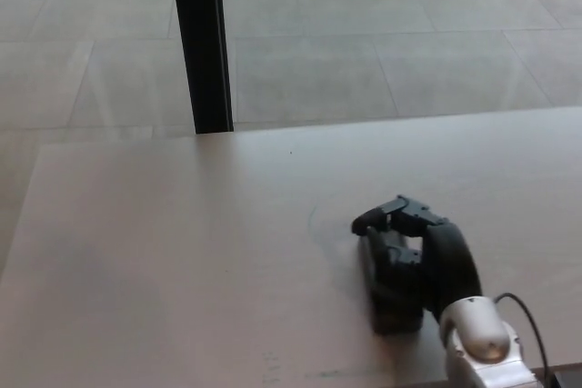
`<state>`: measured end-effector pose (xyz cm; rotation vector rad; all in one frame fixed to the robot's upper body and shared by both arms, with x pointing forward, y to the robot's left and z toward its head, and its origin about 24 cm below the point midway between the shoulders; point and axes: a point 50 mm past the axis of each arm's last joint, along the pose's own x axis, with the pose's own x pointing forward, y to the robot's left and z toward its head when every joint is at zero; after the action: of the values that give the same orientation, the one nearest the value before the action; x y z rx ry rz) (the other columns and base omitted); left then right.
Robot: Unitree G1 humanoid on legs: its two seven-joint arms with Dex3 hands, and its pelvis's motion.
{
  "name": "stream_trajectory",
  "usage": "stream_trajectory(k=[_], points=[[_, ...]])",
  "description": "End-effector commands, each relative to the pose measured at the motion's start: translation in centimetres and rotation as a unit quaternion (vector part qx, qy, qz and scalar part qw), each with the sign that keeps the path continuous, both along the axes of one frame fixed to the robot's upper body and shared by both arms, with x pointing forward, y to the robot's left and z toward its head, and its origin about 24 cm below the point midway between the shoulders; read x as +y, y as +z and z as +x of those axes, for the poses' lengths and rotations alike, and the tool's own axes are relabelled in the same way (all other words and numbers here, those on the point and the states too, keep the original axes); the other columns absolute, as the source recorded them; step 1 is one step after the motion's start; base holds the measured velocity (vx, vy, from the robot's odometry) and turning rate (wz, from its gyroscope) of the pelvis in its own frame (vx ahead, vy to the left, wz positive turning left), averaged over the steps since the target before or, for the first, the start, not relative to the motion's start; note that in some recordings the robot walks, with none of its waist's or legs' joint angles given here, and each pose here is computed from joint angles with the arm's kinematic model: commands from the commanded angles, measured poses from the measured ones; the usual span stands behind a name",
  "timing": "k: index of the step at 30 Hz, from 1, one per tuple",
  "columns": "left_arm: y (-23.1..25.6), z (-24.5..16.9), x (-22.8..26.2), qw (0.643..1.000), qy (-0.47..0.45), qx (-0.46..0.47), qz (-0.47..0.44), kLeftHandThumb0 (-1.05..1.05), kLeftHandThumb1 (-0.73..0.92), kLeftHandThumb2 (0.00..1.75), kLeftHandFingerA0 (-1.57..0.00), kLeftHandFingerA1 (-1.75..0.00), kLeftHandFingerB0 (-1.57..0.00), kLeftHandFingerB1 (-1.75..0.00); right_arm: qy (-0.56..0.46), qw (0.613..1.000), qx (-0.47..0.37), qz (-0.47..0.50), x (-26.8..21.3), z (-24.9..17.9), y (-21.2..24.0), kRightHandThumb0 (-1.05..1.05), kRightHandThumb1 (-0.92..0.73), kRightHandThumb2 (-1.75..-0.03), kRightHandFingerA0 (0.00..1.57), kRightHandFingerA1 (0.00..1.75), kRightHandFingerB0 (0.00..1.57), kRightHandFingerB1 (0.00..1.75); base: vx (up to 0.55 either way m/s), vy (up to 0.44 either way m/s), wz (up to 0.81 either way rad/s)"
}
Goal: The robot uses its right hand to hold the eraser kept in the middle of the desk and use it to wipe the desk by swiping its surface twice
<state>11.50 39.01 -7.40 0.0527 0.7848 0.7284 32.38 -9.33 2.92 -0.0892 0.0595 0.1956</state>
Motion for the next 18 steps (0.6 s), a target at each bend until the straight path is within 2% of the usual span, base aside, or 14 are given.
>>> stream_trajectory(k=[1, 2, 3, 4, 5, 7, 8, 9, 10, 12, 13, 16, 17, 18], points=[[0.6, 0.3, 0.6, 1.0, 0.002, -0.005, 0.009, -0.48, 0.5, 0.94, -0.76, -0.82, -0.57, -0.71, 0.066, 0.992, 0.105, -0.033, 2.9, -3.0, -4.2, -0.45, -0.67, -0.85, 0.98, 1.75, 0.69, 1.64, 0.0, 0.0, 0.0], [0.6, 0.2, 0.6, 1.0, 0.001, -0.006, 0.01, -0.45, 0.67, 0.6, -0.76, -0.77, -0.62, -0.66, 0.067, 0.991, 0.109, -0.034, 3.1, -3.1, -4.3, -0.44, -0.68, -0.84, 0.96, 1.75, 0.7, 1.64, 0.0, 0.0, 0.0], [0.7, 0.2, 0.7, 1.0, 0.001, -0.006, 0.011, -0.44, 0.67, 0.6, -0.76, -0.77, -0.64, -0.66, 0.069, 0.991, 0.11, -0.032, 3.1, -3.1, -4.3, -0.43, -0.69, -0.83, 0.96, 1.75, 0.68, 1.68, 0.0, 0.0, 0.0], [0.7, 0.2, 0.6, 1.0, 0.001, -0.006, 0.011, -0.44, 0.68, 0.6, -0.76, -0.77, -0.64, -0.67, 0.068, 0.991, 0.112, -0.032, 3.1, -3.2, -4.2, -0.42, -0.7, -0.82, 0.96, 1.75, 0.68, 1.65, 0.0, 0.0, 0.0], [0.7, 0.3, 0.6, 1.0, -0.002, -0.004, 0.013, -0.44, 0.69, 0.61, -0.76, -0.76, -0.64, -0.67, 0.063, 0.991, 0.115, -0.036, 2.9, -3.2, -4.2, -0.4, -0.68, -0.86, 0.96, 1.75, 0.74, 1.55, 0.0, 0.0, 0.0], [0.7, 0.3, 0.6, 1.0, -0.004, -0.004, 0.014, -0.44, 0.69, 0.6, -0.76, -0.77, -0.65, -0.67, 0.059, 0.991, 0.115, -0.037, 2.8, -3.2, -4.2, -0.39, -0.65, -0.91, 0.99, 1.75, 0.78, 1.55, 0.0, 0.0, 0.0], [0.7, -0.1, 0.8, 1.0, 0.005, -0.005, 0.008, -0.44, 0.68, 0.58, -0.78, -0.79, -0.68, -0.69, 0.059, 0.99, 0.11, -0.062, 2.7, -3.4, -4.3, -0.38, -0.67, -0.94, 1.03, 1.75, 0.75, 1.63, 0.0, 0.0, 0.0], [0.7, -0.1, 0.8, 1.0, 0.006, -0.005, 0.008, -0.44, 0.68, 0.58, -0.78, -0.79, -0.68, -0.69, 0.06, 0.99, 0.11, -0.062, 2.7, -3.4, -4.3, -0.38, -0.67, -0.94, 1.03, 1.75, 0.75, 1.63, 0.0, 0.0, 0.0], [0.6, -0.1, 0.8, 1.0, 0.004, 0.0, 0.009, -0.44, 0.68, 0.6, -0.76, -0.77, -0.64, -0.66, 0.063, 0.991, 0.106, -0.056, 2.3, -3.4, -4.3, -0.35, -0.64, -1.02, 1.03, 1.75, 0.78, 1.61, 0.0, 0.0, 0.0], [0.6, -0.1, 0.8, 1.0, 0.001, 0.002, 0.009, -0.45, 0.69, 0.61, -0.76, -0.78, -0.63, -0.65, 0.065, 0.991, 0.106, -0.057, 1.7, -3.3, -4.2, -0.35, -0.63, -1.02, 1.01, 1.75, 0.82, 1.57, 0.0, 0.0, 0.0], [0.6, -0.1, 0.7, 1.0, 0.006, 0.004, 0.012, -0.44, 0.69, 0.58, -0.78, -0.78, -0.64, -0.65, 0.062, 0.99, 0.107, -0.071, 0.6, -3.0, -4.2, -0.41, -0.73, -0.85, 0.99, 1.75, 0.7, 1.65, 0.0, 0.0, 0.0], [0.6, -0.1, 0.8, 1.0, -0.004, 0.011, 0.018, -0.46, 0.68, 0.6, -0.8, -0.76, -0.64, -0.65, 0.041, 0.99, 0.097, -0.096, -1.5, -2.1, -3.5, -0.42, -0.76, -0.79, 0.97, 1.75, 0.71, 1.63, 0.0, 0.0, 0.0], [0.5, -0.2, 0.7, 1.0, 0.001, 0.004, 0.012, -0.48, 0.48, 0.91, -0.8, -0.85, -0.64, -0.74, 0.036, 0.991, 0.092, -0.092, -2.3, -1.9, -3.3, -0.4, -0.74, -0.79, 0.97, 1.75, 0.72, 1.62, 0.0, 0.0, 0.0], [0.5, -0.2, 0.7, 1.0, 0.004, 0.001, 0.01, -0.48, 0.48, 0.91, -0.8, -0.85, -0.64, -0.74, 0.034, 0.991, 0.09, -0.09, -2.6, -1.8, -3.3, -0.4, -0.74, -0.79, 0.97, 1.75, 0.72, 1.62, 0.0, 0.0, 0.0]])
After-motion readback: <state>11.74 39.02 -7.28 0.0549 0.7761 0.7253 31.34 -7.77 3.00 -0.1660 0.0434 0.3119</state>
